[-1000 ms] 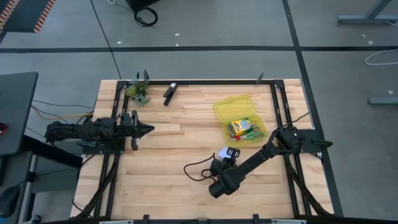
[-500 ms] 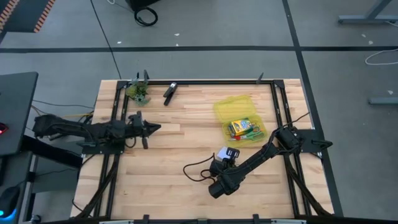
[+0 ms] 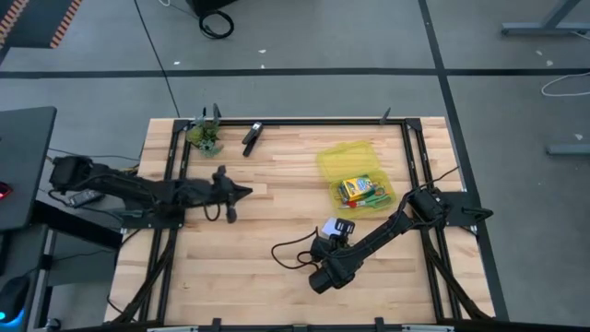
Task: Pack school essentials
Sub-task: Put the violet sticky notes into the yellow supply box
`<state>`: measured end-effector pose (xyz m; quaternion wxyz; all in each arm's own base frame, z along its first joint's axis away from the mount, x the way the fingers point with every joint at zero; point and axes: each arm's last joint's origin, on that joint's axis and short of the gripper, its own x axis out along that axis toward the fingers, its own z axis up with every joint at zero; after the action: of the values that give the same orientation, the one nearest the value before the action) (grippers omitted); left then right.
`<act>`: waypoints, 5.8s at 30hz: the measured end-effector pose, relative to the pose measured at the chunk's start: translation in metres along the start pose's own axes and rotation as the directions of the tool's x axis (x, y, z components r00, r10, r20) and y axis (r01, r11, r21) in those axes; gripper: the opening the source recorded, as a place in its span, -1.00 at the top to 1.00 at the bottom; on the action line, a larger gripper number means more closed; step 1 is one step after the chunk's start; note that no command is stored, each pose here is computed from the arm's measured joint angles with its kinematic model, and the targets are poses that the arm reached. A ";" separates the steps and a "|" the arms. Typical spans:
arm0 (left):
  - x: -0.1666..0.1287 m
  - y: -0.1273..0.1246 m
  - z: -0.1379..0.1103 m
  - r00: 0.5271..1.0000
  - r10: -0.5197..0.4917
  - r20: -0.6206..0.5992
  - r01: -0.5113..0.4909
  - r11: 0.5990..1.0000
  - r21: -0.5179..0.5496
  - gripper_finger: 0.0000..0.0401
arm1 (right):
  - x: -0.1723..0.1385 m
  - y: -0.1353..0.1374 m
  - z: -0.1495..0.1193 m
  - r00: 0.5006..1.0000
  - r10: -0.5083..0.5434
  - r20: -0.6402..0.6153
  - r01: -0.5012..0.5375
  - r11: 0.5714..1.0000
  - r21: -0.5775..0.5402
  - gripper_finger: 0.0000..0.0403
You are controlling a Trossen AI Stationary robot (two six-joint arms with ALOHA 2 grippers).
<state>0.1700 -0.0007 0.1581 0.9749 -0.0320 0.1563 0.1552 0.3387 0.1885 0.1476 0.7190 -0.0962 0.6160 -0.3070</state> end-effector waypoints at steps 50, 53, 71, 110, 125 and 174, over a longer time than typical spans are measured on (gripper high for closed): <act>0.183 -0.078 -0.011 0.944 -0.312 -0.108 0.305 0.699 0.646 0.01 | -0.004 -0.005 0.007 0.999 0.026 0.045 -0.027 0.999 0.019 0.99; 0.186 -0.082 -0.010 0.936 -0.335 -0.110 0.324 0.697 0.640 0.02 | -0.004 -0.005 0.008 0.998 0.028 0.049 -0.029 0.999 0.023 0.99; 0.196 -0.098 0.010 0.886 -0.458 -0.066 0.391 0.665 0.636 0.08 | -0.006 -0.014 0.015 0.996 0.025 0.081 -0.027 0.999 0.027 0.99; 0.206 -0.100 -0.002 0.905 -0.413 -0.102 0.378 0.670 0.639 0.98 | -0.007 -0.015 0.015 0.996 0.008 0.093 -0.013 0.998 0.058 0.39; 0.229 -0.103 0.026 0.914 -0.349 -0.208 0.402 0.697 0.593 0.95 | -0.085 -0.064 -0.033 0.925 -0.029 0.378 -0.050 0.979 0.198 0.32; 0.314 -0.129 0.099 0.998 0.005 -0.061 0.045 0.629 0.776 0.96 | -0.091 -0.180 -0.098 0.785 -0.072 0.616 -0.171 0.930 0.327 0.50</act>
<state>0.5235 -0.0204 0.1549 0.8904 0.3848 0.2355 0.0609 0.1830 0.1198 0.2940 0.8934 -0.0395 0.2810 -0.3482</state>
